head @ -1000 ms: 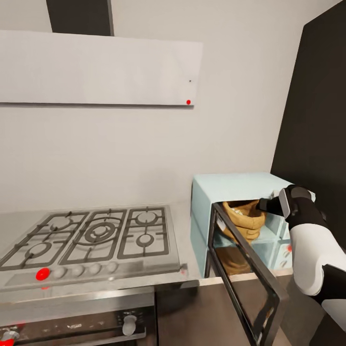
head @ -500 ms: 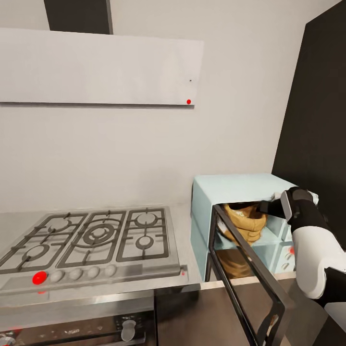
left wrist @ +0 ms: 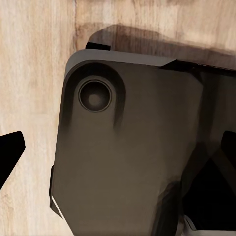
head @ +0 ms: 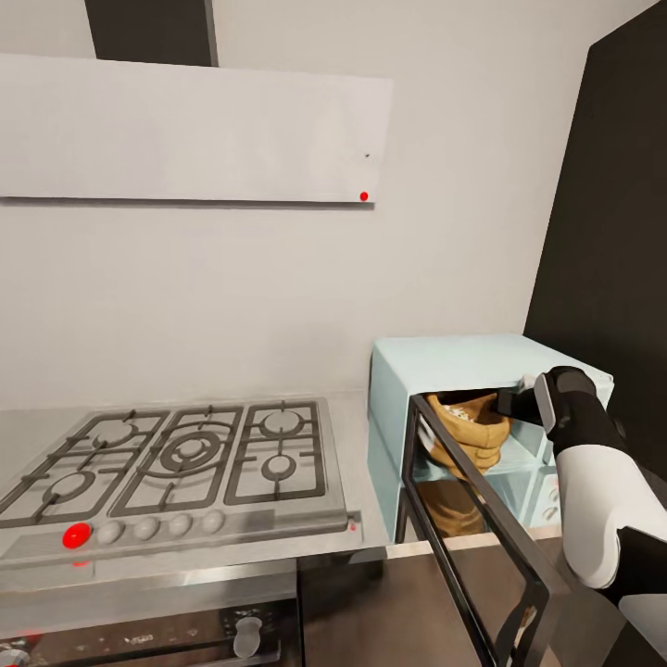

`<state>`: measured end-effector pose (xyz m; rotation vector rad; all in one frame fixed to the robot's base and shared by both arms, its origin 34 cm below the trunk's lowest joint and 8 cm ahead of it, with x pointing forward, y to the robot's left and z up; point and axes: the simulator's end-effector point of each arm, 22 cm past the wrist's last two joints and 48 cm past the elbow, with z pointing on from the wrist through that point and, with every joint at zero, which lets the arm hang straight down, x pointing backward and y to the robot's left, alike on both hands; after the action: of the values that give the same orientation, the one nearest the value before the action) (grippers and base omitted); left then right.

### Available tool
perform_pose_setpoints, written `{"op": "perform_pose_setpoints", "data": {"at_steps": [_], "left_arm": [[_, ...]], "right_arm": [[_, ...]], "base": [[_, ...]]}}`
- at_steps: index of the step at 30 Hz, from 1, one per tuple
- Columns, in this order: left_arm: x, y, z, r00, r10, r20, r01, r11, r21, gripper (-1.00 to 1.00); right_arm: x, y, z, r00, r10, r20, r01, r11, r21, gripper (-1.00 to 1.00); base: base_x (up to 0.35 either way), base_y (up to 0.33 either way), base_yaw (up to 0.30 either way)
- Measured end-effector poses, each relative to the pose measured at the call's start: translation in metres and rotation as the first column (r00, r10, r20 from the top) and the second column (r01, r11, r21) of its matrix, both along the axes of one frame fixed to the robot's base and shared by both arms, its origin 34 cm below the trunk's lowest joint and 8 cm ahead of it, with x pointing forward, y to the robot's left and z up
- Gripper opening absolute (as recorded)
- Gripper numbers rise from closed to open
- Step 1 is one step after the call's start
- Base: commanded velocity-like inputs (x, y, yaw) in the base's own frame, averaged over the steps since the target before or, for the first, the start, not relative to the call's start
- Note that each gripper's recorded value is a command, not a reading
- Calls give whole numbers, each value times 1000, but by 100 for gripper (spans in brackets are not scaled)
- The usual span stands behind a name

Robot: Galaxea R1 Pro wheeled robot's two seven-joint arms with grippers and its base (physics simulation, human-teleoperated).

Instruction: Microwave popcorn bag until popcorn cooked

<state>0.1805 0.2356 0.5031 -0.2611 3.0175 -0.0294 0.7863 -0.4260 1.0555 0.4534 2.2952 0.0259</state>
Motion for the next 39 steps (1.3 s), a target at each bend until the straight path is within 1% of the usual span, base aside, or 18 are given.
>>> {"op": "perform_pose_setpoints", "data": {"at_steps": [8, 9, 11, 13, 14, 15, 16, 17, 20, 23, 27, 33, 36, 39], "left_arm": [[0, 0, 0, 1000, 0, 0, 0, 1000, 0, 100], [0, 0, 0, 1000, 0, 0, 0, 1000, 0, 100], [0, 0, 0, 1000, 0, 0, 0, 1000, 0, 100], [0, 0, 0, 1000, 0, 0, 0, 1000, 0, 100], [0, 0, 0, 1000, 0, 0, 0, 1000, 0, 100], [0, 0, 0, 1000, 0, 0, 0, 1000, 0, 100], [0, 0, 0, 1000, 0, 0, 0, 1000, 0, 100], [0, 0, 0, 1000, 0, 0, 0, 1000, 0, 100], [0, 0, 0, 1000, 0, 0, 0, 1000, 0, 100], [0, 0, 0, 1000, 0, -1, 0, 1000, 0, 100], [0, 0, 0, 1000, 1, -1, -1, 1000, 0, 100], [0, 0, 0, 1000, 1, -2, -1, 1000, 0, 100], [0, 0, 0, 1000, 1, -2, -1, 1000, 0, 100], [0, 0, 0, 1000, 1, -3, -1, 1000, -1, 100]], "right_arm": [[0, 2, -1, 1000, 3, 1, -3, 1000, 12, 100], [1, 3, -2, 1000, 11, 2, -11, 1000, 18, 100], [3, 10, -1, 999, 44, 15, -45, 998, 49, 100], [5, 23, -2, 996, 89, 30, -91, 992, 89, 100], [5, 25, -2, 995, 100, 30, -103, 990, 94, 100], [6, 23, 2, 993, 111, 42, -114, 990, 85, 100], [7, 23, 12, 991, 115, 71, -122, 987, 102, 100], [7, 14, 21, 989, 111, 94, -120, 987, 103, 100], [2, -7, 30, 987, 110, 113, -120, 989, 87, 100], [-5, -33, 41, 985, 100, 139, -113, 989, 93, 100], [-14, -61, 54, 981, 94, 169, -113, 988, 104, 100], [-17, -67, 52, 982, 91, 163, -110, 988, 111, 100], [-20, -75, 52, 985, 81, 155, -97, 990, 98, 100], [-21, -77, 50, 986, 79, 149, -93, 991, 95, 100]], "base": [[0, 0, 0], [0, 0, 0], [0, 0, 0], [0, 0, 0], [0, 0, 0], [0, 0, 0], [0, 0, 0], [0, 0, 0], [0, 0, 0], [0, 0, 0], [0, 0, 0], [0, 0, 0], [0, 0, 0], [0, 0, 0]]}}
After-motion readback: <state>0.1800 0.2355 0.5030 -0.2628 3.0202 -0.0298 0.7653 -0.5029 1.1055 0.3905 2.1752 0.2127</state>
